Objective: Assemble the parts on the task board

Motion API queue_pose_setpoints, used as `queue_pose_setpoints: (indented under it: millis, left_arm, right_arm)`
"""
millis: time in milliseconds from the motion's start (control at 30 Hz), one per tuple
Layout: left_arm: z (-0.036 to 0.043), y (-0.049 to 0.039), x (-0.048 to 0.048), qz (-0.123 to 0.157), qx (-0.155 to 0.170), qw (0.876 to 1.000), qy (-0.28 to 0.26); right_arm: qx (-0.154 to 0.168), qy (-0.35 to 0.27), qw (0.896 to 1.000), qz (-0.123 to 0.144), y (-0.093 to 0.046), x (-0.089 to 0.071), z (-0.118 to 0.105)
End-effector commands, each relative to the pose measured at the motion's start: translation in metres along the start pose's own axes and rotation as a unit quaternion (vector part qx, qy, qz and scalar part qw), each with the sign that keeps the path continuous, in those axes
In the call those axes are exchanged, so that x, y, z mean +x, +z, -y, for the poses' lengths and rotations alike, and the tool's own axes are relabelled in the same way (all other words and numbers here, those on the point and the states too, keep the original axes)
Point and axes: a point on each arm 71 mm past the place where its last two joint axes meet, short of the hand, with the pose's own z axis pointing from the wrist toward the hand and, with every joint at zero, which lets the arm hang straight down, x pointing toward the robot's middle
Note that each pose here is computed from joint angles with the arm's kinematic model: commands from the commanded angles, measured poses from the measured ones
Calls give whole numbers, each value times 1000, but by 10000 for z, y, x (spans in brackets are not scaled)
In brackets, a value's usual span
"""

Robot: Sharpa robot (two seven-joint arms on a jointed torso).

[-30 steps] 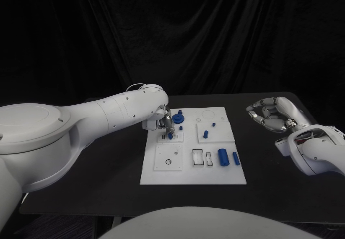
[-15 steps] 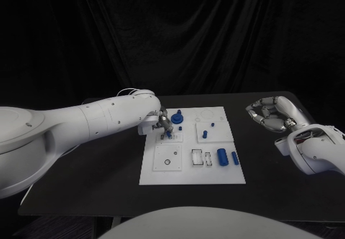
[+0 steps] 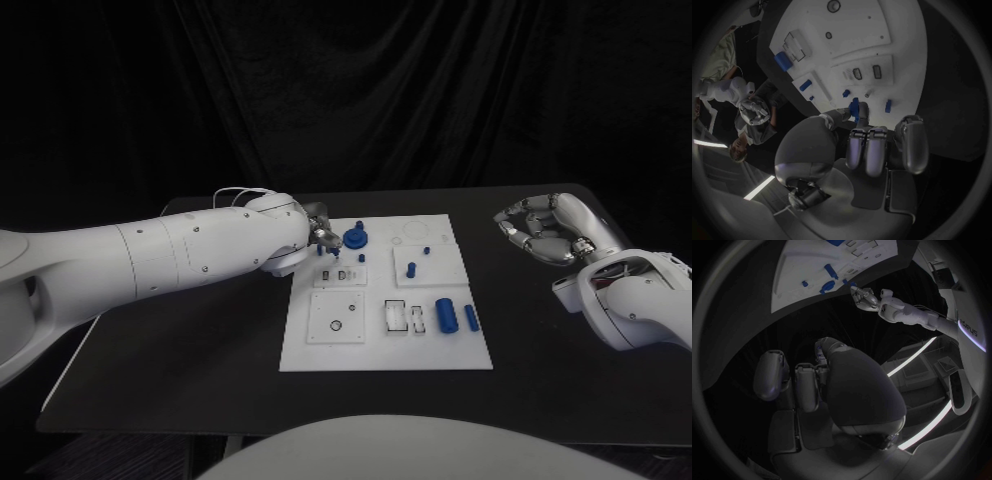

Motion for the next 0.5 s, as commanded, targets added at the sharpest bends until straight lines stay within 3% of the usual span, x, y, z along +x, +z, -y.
queue_pose_setpoints:
  millis: [33, 300, 500]
  left_arm:
    - [28, -29, -44, 63, 14, 998, -1]
    - [-37, -66, 120, 89, 23, 996, -24]
    - [-77, -75, 222, 83, 22, 996, -27]
  right_arm:
    - [5, -1, 1000, 2, -9, -3, 8]
    - [4, -1, 1000, 6, -21, -18, 8]
    - [3, -1, 1000, 7, -27, -20, 1]
